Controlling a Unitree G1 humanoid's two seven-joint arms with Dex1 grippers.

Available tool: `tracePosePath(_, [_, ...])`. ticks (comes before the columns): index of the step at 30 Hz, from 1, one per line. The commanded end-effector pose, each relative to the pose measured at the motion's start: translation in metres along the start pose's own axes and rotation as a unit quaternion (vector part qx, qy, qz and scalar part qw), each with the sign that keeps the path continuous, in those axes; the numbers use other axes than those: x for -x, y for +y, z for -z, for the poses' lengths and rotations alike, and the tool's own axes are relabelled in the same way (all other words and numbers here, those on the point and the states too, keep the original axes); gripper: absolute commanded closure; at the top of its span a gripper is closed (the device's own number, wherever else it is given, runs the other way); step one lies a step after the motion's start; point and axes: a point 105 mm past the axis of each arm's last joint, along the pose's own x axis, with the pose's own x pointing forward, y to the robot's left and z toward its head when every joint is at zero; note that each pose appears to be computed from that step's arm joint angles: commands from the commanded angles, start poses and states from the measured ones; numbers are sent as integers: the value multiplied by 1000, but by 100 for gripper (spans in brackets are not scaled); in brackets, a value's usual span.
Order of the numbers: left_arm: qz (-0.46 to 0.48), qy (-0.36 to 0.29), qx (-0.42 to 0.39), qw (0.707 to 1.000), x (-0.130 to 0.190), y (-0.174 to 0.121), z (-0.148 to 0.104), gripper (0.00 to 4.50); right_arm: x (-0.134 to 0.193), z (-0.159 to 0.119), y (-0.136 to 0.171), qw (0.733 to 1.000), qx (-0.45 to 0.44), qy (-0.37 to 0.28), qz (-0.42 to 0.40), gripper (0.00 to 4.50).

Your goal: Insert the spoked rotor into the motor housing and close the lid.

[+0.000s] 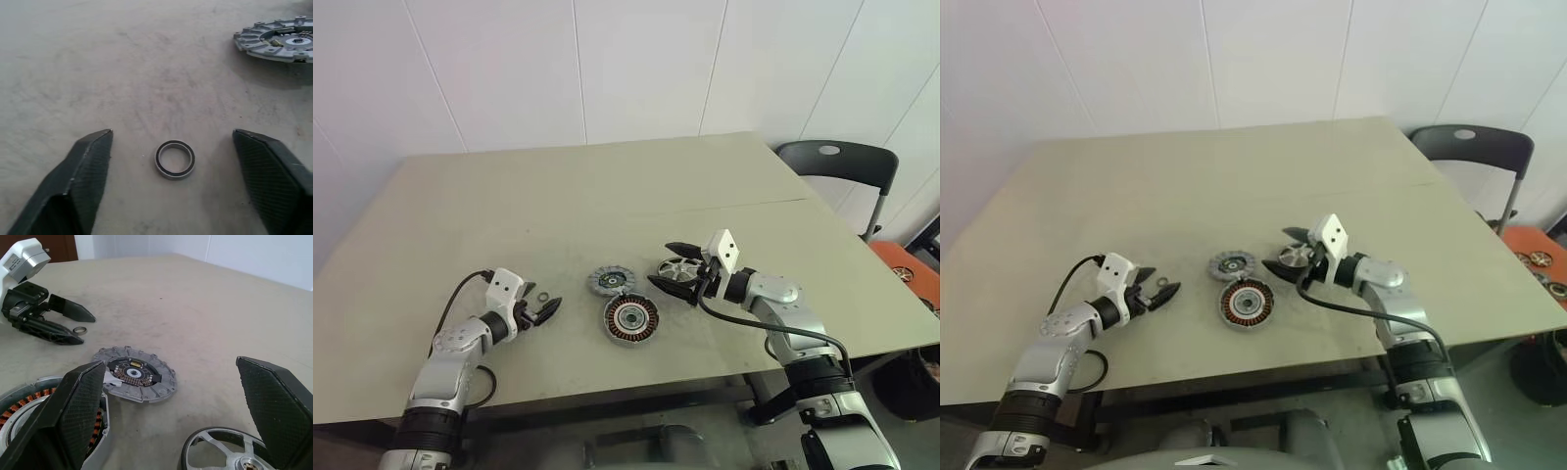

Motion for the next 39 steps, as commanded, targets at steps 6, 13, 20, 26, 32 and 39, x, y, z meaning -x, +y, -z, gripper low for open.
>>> tracePosePath(6, [0,46,6,999,4,5,15,335,-6,-16,-2,999,28,-24,0,0])
tracePosePath(13, [17,47,12,999,5,0,14,378,-5,-16,-3,999,30,-24,4,0])
tracePosePath(20, [93,-58,8,994,-7,-28,-34,378,-2,-17,-7,999,18,-30,13,0])
tracePosePath(26, [189,-109,-37,975,-24,-54,-78,378,14,-16,-15,1000,-5,-27,13,0])
tracePosePath(32, [277,-137,-64,949,-40,-80,-112,378,32,6,-2,999,-22,31,-24,0])
tracePosePath(39, [393,-85,-94,911,-60,-116,-111,378,43,27,10,995,-29,88,-42,0])
